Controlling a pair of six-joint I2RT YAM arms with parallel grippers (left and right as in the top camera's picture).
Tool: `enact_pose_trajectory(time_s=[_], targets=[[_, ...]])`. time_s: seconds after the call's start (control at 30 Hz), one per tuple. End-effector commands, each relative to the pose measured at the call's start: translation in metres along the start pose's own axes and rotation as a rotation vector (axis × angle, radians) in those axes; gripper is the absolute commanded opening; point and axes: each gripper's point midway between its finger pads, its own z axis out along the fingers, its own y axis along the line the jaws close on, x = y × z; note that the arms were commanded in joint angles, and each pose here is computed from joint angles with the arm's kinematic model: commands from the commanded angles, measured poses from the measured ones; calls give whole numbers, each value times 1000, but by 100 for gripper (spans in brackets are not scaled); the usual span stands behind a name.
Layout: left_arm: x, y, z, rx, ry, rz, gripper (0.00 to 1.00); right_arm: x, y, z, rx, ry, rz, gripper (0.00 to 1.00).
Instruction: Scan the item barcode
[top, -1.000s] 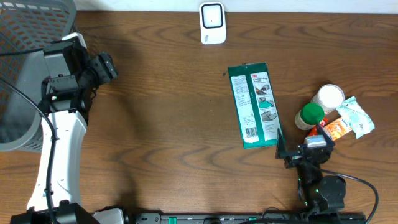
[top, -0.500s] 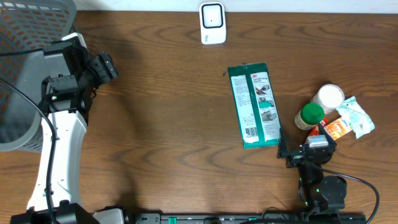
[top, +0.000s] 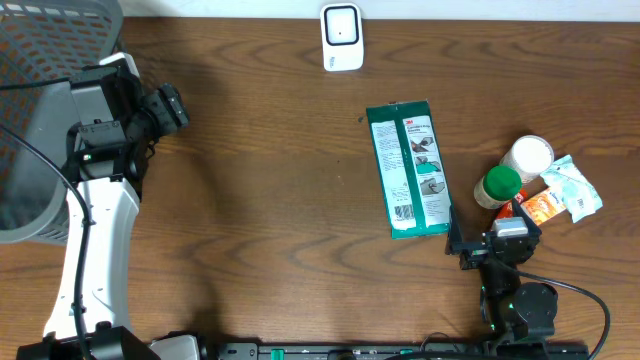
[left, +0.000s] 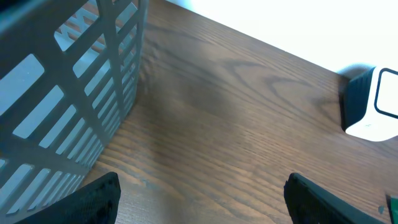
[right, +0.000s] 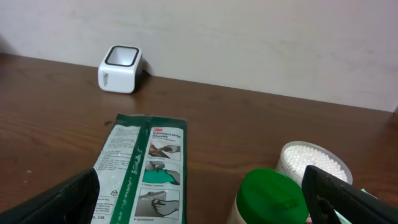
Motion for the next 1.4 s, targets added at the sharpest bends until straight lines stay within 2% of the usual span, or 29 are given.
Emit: enact_pose_trajectory(time_s=[0.0,0.17,0.33,0.6,0.7,0.9,1.1,1.37], targets=[[-8,-5,-9,19,-23,5,86,0,-3,0,12,0,-6,99],[-33,-16,-53,50,-144,19,86,0,-3,0,12,0,-5,99],[-69,-19,-136,20,-376,50,86,0,-3,0,12,0,-5,99],[-79,-31,-241,69,-618,64,86,0,-3,0,12,0,-5,99],[-54,-26,-250,55,-565,61,86,0,-3,0,12,0,-5,99],[40,-2,-252,3,-358,46,86,0,-3,0,12,0,-5,99],[91,10,-244,6,-339,46,86,0,-3,0,12,1,-6,99],[135,22,-221,20,-352,50,86,0,-3,0,12,0,-5,99]])
